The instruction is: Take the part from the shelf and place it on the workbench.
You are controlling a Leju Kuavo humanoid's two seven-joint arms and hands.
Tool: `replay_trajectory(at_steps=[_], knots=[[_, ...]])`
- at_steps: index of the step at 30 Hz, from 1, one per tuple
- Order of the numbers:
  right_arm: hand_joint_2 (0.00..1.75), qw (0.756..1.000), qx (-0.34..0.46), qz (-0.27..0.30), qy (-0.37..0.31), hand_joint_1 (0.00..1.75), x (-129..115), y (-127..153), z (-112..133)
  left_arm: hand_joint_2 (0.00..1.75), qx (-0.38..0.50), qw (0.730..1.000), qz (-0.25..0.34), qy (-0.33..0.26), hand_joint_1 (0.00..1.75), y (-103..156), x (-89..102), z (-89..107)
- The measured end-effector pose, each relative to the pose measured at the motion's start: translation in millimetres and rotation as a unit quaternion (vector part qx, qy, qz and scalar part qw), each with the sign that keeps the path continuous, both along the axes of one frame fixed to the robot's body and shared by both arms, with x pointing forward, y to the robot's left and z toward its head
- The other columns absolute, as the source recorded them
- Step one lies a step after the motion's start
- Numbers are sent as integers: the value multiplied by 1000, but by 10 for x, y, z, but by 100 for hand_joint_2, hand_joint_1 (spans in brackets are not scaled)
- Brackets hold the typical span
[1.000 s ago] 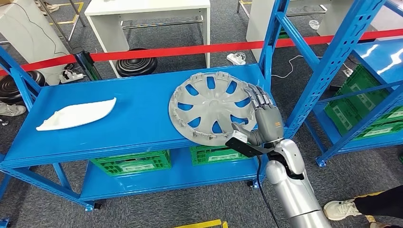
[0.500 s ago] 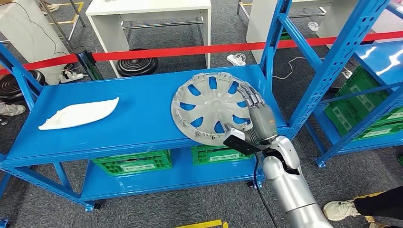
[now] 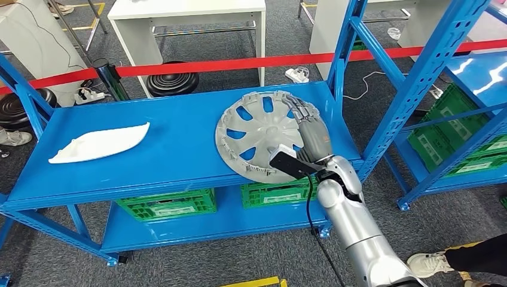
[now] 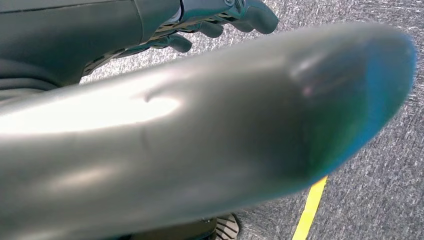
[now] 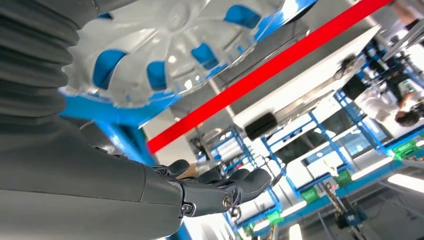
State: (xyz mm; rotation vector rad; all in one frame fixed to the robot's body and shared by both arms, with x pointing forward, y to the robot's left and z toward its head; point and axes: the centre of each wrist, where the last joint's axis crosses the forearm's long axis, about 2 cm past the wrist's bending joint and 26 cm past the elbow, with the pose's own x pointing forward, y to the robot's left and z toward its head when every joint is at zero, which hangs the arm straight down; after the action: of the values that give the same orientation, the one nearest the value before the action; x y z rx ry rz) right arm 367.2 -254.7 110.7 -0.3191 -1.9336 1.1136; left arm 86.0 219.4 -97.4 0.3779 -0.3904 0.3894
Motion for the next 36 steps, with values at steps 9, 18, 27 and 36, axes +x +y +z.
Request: replay_trajectory(at_steps=[9, 18, 27, 36], knots=[[175, 993, 101, 40, 51, 0, 39, 121, -43, 0, 3, 1000, 0, 4, 0, -4, -10, -1], [0, 991, 113, 47, 58, 0, 60, 187, -43, 0, 4, 1000, 0, 6, 0, -4, -15, -1], [0, 987, 135, 64, 67, 0, 45, 446, -69, 0, 7, 1000, -7, 5, 0, -8, -12, 0], [0, 985, 129, 79, 87, 0, 2, 587, -152, 0, 6, 1000, -10, 8, 0, -11, -9, 1]])
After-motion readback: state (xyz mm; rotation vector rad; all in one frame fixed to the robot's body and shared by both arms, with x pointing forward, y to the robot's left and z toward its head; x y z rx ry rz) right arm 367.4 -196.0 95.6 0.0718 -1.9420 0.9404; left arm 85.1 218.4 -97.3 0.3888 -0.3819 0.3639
